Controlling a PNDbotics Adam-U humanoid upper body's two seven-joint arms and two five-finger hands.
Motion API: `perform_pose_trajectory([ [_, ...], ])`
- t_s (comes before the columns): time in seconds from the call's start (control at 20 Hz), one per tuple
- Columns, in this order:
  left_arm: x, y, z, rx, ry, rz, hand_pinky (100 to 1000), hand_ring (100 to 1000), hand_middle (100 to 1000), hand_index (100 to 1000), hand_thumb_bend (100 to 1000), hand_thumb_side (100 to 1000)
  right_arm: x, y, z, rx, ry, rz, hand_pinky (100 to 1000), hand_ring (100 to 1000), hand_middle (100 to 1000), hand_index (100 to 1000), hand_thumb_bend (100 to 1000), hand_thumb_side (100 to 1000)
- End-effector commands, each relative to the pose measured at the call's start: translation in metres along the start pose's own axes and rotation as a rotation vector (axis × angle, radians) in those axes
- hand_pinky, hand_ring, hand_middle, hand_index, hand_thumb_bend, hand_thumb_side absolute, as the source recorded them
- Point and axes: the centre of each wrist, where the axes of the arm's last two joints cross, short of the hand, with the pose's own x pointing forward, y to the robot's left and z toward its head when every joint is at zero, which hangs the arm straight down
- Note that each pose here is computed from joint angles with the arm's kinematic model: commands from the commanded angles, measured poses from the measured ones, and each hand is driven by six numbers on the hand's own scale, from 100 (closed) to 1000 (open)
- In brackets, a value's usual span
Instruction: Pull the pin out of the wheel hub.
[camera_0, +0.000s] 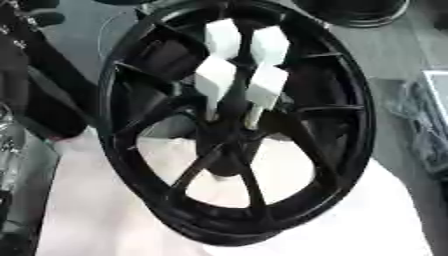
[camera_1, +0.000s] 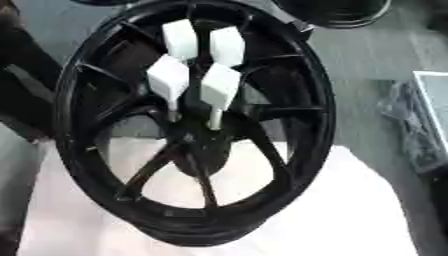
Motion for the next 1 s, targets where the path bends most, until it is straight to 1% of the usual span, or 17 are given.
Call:
perform_pose_trajectory([
  [0.05, 0.01, 0.001, -0.003, -0.005, -0.043, -0.015, 650, 622, 533, 659, 132, 683, 0.012, -0.012, -0.001, -0.005, -0.014, 0.062, 744, 854, 665, 835, 100, 100],
  [0.45, 0.01, 0.001, -0.003, -0.005, -0.042, -0.015, 650, 622, 532, 660, 132, 683, 0.012, -0.011, -0.001, -0.004, -0.008, 0.068, 747, 856, 670, 838, 100, 100],
  [0.6, 0.01, 0.001, -0.002, -0.005, -0.038, -0.017, 650, 622, 532, 659, 132, 683, 0.013, -0.006, -0.002, 0.022, 0.001, 0.077, 746, 854, 671, 839, 100, 100],
  [0.7, 0.009, 0.002, -0.001, -0.007, -0.03, -0.021, 649, 622, 531, 659, 131, 683, 0.012, 0.006, -0.005, 0.062, 0.02, 0.076, 739, 848, 663, 835, 100, 100],
  [0.8, 0.008, 0.002, 0.0, -0.007, -0.022, -0.025, 649, 622, 531, 659, 131, 683, 0.013, 0.022, -0.01, 0.115, 0.031, 0.069, 735, 844, 657, 832, 100, 100],
  [0.9, 0.007, 0.003, 0.0, -0.004, -0.018, -0.028, 649, 622, 531, 659, 130, 683, 0.017, 0.039, -0.012, 0.165, 0.037, 0.072, 726, 837, 647, 828, 113, 100],
  [1.0, 0.007, 0.004, 0.001, -0.002, -0.017, -0.029, 649, 622, 530, 659, 130, 682, 0.024, 0.052, -0.012, 0.187, 0.046, 0.085, 717, 831, 645, 828, 128, 100],
])
